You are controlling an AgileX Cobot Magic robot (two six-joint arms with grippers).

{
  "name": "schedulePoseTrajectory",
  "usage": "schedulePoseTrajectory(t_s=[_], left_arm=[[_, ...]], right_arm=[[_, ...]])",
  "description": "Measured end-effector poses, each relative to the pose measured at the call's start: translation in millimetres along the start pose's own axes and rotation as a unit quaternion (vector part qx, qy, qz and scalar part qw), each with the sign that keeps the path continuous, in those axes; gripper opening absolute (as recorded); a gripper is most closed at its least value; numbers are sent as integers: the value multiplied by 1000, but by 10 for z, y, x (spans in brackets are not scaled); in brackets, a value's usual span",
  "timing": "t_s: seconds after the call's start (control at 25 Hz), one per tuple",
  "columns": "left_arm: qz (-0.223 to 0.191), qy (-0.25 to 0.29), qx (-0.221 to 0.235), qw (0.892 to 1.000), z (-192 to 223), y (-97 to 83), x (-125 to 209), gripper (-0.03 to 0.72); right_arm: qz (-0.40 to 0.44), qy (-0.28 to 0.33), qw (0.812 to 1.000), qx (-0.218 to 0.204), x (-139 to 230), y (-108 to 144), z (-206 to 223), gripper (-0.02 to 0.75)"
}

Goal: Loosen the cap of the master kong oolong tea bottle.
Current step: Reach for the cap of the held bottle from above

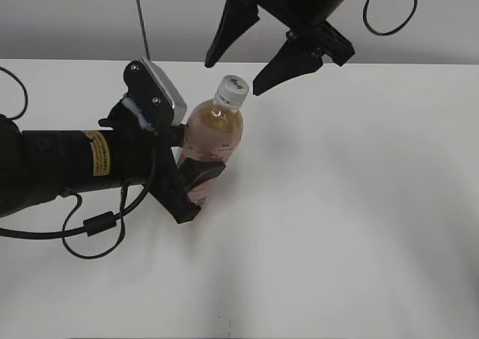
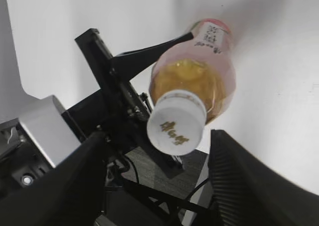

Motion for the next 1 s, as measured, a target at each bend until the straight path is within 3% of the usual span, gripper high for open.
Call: schedulePoseTrajectory(t_s=[0.2, 0.68, 1.0], left_arm=[[0, 1, 0, 1000, 1, -1, 4, 389], [0, 1, 0, 1000, 1, -2, 2, 389], [0, 1, 0, 1000, 1, -2, 2, 389]], right_arm=[[1, 4, 1000, 23, 5, -81, 19, 484], [4, 6, 1000, 25, -21, -108, 119, 479], [8, 9, 1000, 25, -30, -134, 167, 405]])
Point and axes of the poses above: a point on each arm's last joint axis where the gripper is mounted, z pointing out along that axis toward the gripper, y along the wrist's bending axis when the last joint is at zero, x = y × z, the point moved 6 cm from there along z, pointing out along that axis toward the gripper, and after that the axes turned 15 degrees about -z, right-handed, at the moved point
